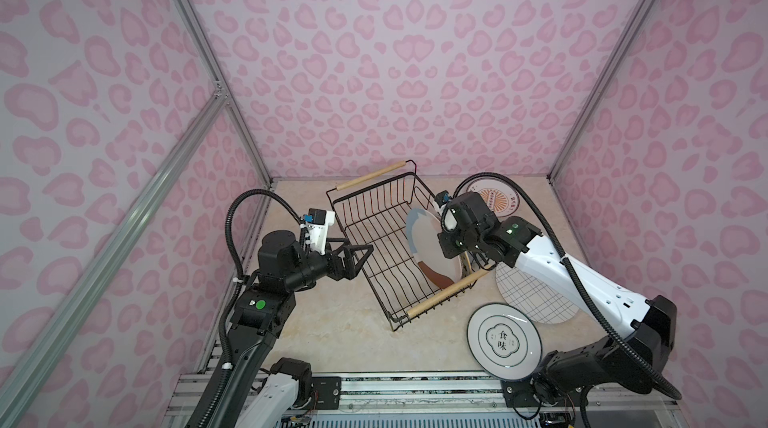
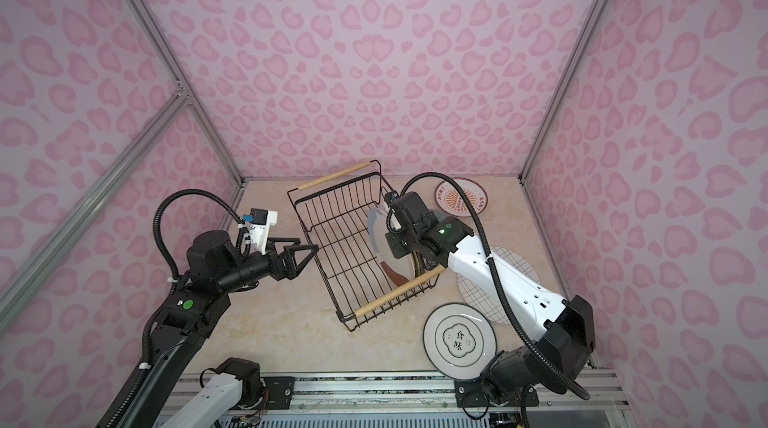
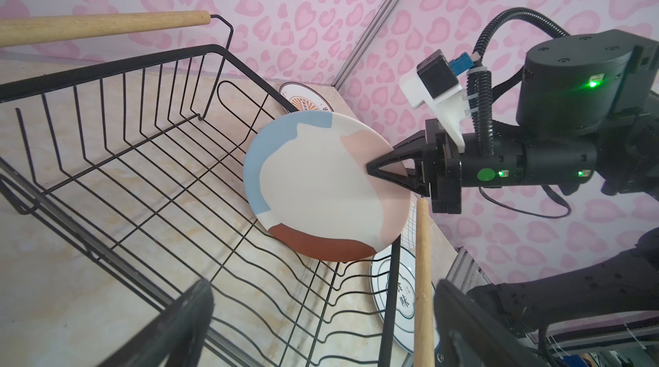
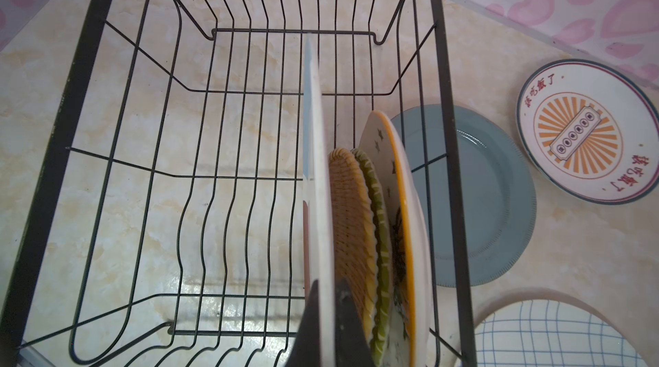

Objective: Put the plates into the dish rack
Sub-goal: 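Lower the plate into the rack slots with the right gripper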

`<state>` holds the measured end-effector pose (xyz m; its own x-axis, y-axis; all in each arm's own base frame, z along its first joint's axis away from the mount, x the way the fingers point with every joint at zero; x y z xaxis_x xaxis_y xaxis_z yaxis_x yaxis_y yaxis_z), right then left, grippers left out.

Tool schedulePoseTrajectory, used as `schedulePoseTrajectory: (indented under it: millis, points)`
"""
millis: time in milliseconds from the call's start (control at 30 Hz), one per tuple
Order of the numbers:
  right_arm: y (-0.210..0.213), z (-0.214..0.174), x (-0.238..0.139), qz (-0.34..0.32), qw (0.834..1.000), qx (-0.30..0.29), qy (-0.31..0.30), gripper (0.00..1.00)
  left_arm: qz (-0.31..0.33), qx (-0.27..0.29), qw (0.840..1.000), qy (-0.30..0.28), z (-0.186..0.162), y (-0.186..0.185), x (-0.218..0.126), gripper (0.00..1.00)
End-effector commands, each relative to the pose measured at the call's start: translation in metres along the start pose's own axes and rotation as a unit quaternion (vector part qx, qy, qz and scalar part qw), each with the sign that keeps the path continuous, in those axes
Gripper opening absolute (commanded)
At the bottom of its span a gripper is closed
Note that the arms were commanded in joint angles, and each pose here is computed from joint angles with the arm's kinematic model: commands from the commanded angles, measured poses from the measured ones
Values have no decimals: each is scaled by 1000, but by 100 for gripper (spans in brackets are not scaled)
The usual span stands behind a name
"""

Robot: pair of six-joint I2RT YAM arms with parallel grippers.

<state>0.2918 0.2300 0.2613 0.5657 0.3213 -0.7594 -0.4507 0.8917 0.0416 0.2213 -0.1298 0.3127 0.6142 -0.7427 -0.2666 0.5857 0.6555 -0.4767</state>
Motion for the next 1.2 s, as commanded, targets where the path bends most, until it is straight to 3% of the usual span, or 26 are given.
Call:
schedulePoseTrajectory:
  millis: [0,567,700,1167]
  points:
    - [2,1,5,6,1000,-3,-2,0,-2,7,1000,-8,2,-1,-1,98]
    - [9,-9,-1,4,1000,18,-1,1,-2,6,1000,-8,2,-1,-1,98]
    - [12,-8,-5,4,1000,23,-9,10,-3,7,1000,-8,2,-2,-1,98]
    - [13,-7,-9,-20,999,23,-19,19,-4,10,1000,-12,3,-3,-3,98]
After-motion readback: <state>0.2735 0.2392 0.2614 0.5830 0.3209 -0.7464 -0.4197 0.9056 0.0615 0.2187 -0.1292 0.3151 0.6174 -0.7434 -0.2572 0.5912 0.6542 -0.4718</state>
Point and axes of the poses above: each gripper's point midway between its finger pads, its own x axis out along the fingers, its own y axis along the line the jaws close on, z = x × y, the point moved 4 cm from there along -x, back along the fingers, and after that the axes turned 3 degrees about x, right-handed, at the moved point
